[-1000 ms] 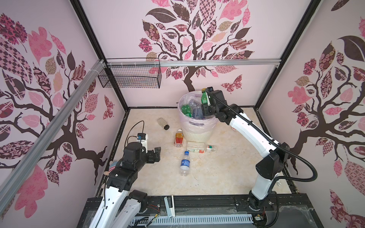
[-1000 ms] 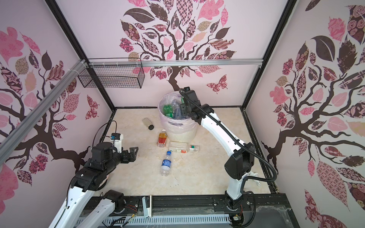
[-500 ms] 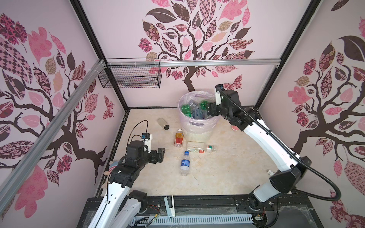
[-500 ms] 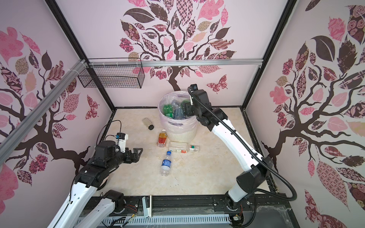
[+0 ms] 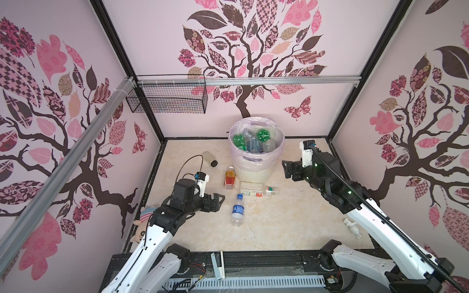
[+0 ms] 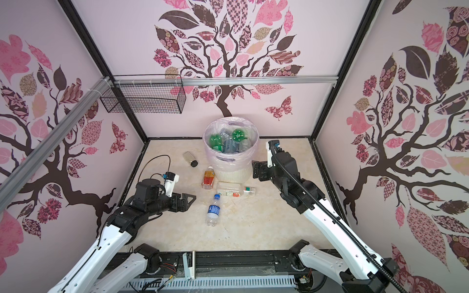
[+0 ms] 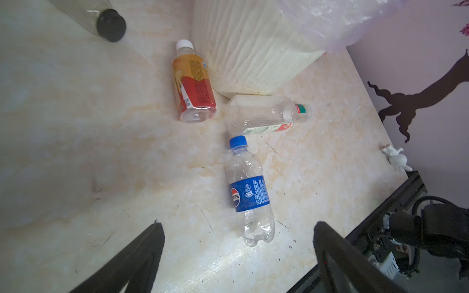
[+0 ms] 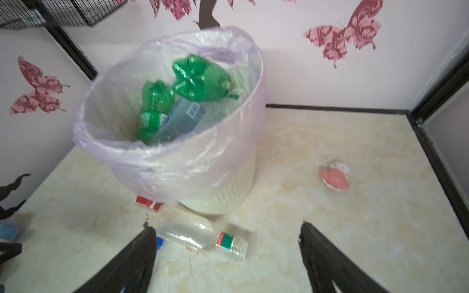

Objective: Throw the plastic bottles in the bin
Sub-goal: Pick up the plastic bottle from the center of the table.

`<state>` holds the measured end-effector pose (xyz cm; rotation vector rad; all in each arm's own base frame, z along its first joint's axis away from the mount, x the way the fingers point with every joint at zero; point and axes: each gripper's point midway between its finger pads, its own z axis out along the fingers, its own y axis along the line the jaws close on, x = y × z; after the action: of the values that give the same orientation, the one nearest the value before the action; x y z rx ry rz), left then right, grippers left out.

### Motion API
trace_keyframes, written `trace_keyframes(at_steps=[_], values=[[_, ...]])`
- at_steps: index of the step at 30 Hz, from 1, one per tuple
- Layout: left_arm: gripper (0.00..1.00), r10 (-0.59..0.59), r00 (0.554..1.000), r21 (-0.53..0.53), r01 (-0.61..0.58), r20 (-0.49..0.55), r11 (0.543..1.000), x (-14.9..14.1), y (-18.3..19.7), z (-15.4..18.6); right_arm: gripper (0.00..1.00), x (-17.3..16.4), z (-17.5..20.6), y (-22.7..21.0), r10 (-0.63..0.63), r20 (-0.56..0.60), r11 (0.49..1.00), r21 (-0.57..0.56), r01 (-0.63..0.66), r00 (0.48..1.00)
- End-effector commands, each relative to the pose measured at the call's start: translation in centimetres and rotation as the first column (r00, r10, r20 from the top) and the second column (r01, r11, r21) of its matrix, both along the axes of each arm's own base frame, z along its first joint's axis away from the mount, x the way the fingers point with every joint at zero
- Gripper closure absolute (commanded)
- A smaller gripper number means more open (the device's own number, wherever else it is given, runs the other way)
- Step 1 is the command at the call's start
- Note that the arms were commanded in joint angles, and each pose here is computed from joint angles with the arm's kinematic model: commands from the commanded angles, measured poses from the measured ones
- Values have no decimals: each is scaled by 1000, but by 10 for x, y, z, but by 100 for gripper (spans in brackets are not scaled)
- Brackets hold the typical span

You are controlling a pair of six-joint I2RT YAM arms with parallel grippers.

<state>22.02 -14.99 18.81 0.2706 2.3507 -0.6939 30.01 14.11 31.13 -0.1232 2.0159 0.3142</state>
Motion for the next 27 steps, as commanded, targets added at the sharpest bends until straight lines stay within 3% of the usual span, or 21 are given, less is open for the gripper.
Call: trace_keyframes(at_steps=[1,11,23,27], values=[[9,-14,999,-27,13,-47,1000,2,-13,-13,10,-10,-24,-10,-49,-46,998,46,51,998],[11,-19,993,12,20,-121,1000,6,-23,-36,10,-35,-86,-21,-68,-153,994,72,80,986],[12,-17,987,172,45,-162,984,7,-57,-78,10,-47,-103,-38,-124,-166,990,53,134,978],[15,-9,981,181,45,-193,982,6,-61,-93,10,-50,-105,-39,-125,-170,988,66,138,977]])
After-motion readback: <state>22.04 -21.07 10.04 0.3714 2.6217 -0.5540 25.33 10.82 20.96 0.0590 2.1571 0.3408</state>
